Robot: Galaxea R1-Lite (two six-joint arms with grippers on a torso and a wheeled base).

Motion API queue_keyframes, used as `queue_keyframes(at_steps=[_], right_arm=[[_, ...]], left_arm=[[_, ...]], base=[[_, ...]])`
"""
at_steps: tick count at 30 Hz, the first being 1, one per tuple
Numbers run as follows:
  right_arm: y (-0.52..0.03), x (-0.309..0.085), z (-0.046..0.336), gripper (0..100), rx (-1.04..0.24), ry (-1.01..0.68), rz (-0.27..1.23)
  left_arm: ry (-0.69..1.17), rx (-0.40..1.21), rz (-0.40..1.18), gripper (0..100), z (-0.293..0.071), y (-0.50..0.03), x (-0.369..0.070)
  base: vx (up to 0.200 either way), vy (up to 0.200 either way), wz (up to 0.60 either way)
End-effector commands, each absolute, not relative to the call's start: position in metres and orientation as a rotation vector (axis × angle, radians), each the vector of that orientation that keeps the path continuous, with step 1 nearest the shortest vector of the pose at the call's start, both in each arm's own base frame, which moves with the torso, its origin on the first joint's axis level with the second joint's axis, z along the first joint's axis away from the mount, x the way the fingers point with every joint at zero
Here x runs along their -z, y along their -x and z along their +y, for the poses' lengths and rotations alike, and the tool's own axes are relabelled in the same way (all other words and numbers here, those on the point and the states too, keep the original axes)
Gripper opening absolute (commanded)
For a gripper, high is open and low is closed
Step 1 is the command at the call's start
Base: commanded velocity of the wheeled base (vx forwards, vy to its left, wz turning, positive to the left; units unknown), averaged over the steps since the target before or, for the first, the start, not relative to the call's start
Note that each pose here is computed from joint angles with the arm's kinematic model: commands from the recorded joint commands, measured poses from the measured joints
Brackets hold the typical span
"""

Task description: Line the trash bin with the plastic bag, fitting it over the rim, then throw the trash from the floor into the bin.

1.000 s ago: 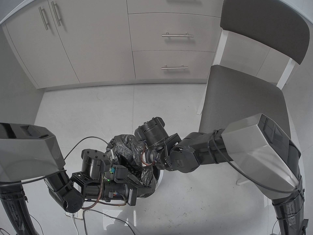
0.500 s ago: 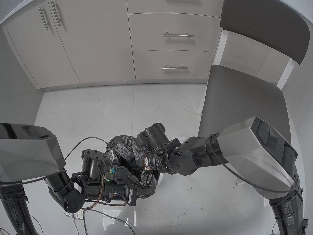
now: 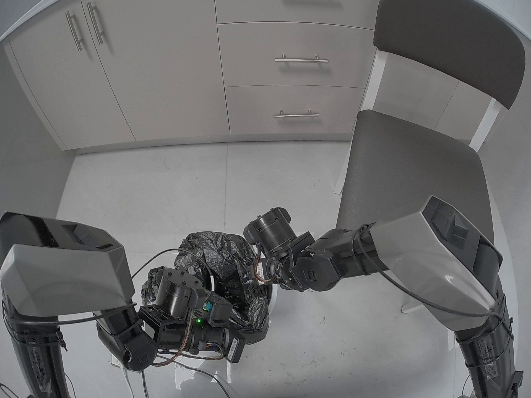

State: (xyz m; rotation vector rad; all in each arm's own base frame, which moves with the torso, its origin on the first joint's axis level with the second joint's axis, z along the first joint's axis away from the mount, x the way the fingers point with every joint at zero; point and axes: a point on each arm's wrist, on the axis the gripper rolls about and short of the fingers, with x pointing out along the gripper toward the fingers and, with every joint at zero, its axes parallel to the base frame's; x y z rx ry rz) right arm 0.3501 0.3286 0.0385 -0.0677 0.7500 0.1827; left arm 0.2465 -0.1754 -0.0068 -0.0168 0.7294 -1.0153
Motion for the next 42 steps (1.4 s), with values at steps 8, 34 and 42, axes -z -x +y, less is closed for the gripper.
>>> queue_keyframes(at_steps=[8, 34, 42], right_arm=[[-0.356, -0.025, 0.329, 100, -0.128, 0.101, 0.737], [-0.328, -0.086, 0.319, 100, -0.392, 0.004, 0.831], [-0.33, -0.045, 0.325, 100, -0.378, 0.045, 0.908]], left_arm=[[-0.038, 0.986, 0.708, 0, -0.192, -0.239, 0.033], [-0.054, 0.943, 0.681, 0, -0.195, -0.235, 0.041], [-0.051, 0.942, 0.673, 0, -0.195, -0.236, 0.04]], base=[[0.0, 0.0, 0.0], [0.0, 0.0, 0.0], [0.0, 0.0, 0.0]])
